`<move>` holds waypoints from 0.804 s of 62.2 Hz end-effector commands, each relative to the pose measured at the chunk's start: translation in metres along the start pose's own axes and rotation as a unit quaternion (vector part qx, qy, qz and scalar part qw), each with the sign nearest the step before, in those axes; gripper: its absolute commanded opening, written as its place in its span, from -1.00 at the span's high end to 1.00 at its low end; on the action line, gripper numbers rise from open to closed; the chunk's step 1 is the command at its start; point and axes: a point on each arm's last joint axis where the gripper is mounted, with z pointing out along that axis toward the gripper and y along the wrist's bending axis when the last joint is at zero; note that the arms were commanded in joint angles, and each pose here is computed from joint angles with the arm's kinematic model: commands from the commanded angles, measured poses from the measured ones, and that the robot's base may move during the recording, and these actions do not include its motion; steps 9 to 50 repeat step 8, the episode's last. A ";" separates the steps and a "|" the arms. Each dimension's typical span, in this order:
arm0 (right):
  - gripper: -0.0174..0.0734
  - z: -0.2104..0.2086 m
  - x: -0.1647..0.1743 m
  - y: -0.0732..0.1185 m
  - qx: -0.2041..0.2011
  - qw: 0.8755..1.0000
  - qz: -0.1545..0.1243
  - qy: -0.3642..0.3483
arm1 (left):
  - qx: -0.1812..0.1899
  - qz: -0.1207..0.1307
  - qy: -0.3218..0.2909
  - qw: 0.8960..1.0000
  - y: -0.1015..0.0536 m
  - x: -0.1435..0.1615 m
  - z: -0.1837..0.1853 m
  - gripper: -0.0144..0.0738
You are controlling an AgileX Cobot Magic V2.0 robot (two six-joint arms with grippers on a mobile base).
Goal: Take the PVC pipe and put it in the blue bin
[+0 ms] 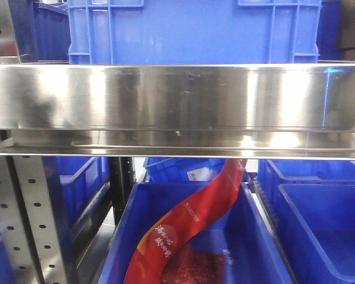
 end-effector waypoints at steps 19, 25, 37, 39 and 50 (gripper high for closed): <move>0.99 0.000 -0.002 0.000 0.004 1.000 -0.006 -0.010 | -0.002 0.000 -0.010 1.000 0.000 -0.002 -0.001 0.92; 0.99 0.000 -0.002 0.000 0.004 1.000 -0.006 -0.010 | -0.002 0.000 -0.010 1.000 0.000 -0.002 -0.001 0.92; 0.99 0.000 -0.002 0.000 0.004 1.000 -0.006 -0.010 | -0.002 0.000 -0.010 1.000 0.000 -0.002 -0.001 0.92; 0.99 0.000 -0.002 0.000 0.004 1.000 -0.006 -0.010 | -0.002 0.000 -0.010 1.000 0.000 -0.002 -0.001 0.92; 0.99 0.000 -0.002 0.000 0.004 1.000 -0.006 -0.010 | -0.002 0.000 -0.010 1.000 0.000 -0.002 -0.001 0.92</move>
